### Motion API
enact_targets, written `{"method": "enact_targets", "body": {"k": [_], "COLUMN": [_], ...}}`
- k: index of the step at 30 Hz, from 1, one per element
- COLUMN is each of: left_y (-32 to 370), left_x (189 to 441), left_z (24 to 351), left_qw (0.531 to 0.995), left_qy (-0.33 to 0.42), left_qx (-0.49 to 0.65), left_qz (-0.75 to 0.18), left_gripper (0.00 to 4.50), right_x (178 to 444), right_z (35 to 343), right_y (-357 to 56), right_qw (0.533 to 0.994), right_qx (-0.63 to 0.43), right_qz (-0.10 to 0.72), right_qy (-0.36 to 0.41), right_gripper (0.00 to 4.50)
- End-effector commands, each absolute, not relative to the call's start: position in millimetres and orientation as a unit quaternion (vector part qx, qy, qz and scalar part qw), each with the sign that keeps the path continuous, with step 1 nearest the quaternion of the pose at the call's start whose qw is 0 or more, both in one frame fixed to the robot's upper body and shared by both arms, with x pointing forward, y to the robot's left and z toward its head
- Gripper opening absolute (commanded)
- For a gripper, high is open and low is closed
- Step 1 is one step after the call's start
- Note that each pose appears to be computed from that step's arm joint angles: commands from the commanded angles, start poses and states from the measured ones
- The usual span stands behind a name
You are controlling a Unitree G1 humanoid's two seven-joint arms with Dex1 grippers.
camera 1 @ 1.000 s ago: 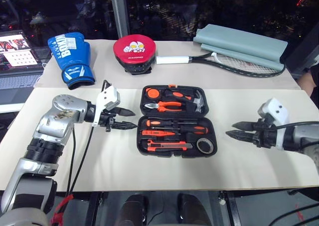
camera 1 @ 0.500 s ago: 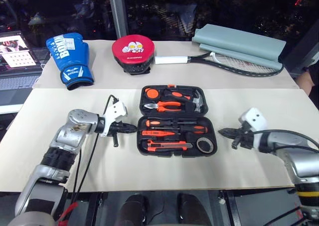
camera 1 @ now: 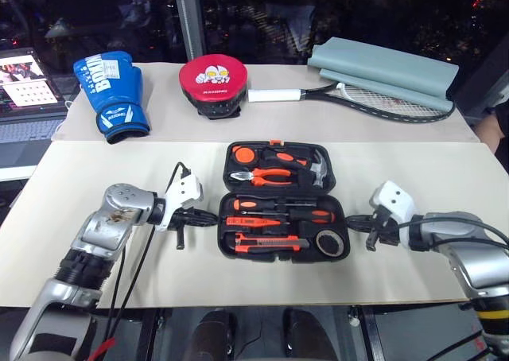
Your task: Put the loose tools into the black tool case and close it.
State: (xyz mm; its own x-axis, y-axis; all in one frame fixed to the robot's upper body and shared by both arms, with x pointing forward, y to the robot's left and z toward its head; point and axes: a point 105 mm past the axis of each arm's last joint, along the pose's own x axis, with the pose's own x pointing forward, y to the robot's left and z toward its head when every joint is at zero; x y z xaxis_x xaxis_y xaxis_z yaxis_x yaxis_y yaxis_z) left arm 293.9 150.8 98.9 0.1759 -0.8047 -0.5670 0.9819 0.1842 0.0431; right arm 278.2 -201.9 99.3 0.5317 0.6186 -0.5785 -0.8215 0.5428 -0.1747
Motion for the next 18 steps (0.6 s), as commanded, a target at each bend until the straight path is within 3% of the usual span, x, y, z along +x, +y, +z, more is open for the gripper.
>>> {"method": "enact_targets", "body": {"k": [1, 8, 14, 18], "left_y": [129, 138, 143, 167], "left_x": [269, 258, 265, 273], "left_z": [107, 101, 102, 105], "left_qw": [0.695, 0.687, 0.710, 0.739], "left_qy": [0.190, 0.213, 0.217, 0.245], "left_qx": [0.194, 0.200, 0.191, 0.176], "left_qz": [-0.666, -0.666, -0.642, -0.602], "left_gripper": [0.05, 0.05, 0.05, 0.05], "right_x": [253, 235, 239, 243], "right_z": [109, 101, 101, 111], "right_y": [-170, -169, -179, -194], "right_qw": [0.819, 0.821, 0.834, 0.846], "right_qx": [-0.206, -0.201, -0.208, -0.214], "right_qz": [0.496, 0.491, 0.464, 0.437], "right_qy": [0.199, 0.211, 0.215, 0.219], "right_gripper": [0.00, 0.00, 0.00, 0.00]}}
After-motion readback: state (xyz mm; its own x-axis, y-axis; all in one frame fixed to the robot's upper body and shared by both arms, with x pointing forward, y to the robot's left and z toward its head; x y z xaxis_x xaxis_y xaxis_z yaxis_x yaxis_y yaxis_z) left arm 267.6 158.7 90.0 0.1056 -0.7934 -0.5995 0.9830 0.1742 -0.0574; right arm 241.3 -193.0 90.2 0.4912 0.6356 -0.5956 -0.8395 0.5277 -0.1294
